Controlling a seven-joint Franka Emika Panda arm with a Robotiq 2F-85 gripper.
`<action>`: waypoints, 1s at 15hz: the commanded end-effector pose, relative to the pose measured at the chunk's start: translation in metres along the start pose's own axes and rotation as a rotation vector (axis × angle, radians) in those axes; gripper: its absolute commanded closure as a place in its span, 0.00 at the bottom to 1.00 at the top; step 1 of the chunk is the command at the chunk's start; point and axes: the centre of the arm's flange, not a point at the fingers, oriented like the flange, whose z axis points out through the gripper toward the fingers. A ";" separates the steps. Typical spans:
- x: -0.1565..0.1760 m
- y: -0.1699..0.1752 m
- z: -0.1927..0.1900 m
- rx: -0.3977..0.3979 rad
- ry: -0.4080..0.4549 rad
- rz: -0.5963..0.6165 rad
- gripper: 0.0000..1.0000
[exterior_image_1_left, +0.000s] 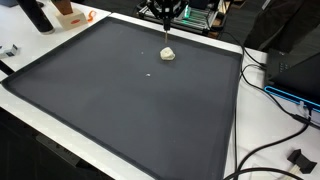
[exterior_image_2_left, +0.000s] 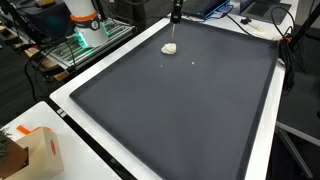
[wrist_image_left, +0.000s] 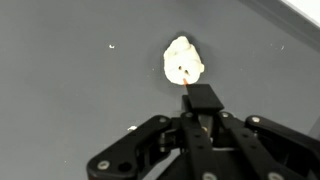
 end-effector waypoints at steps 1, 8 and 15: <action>-0.002 0.009 0.017 0.023 -0.047 -0.004 0.97; -0.003 0.014 0.038 0.067 -0.074 -0.027 0.97; -0.002 0.015 0.049 0.118 -0.082 -0.050 0.97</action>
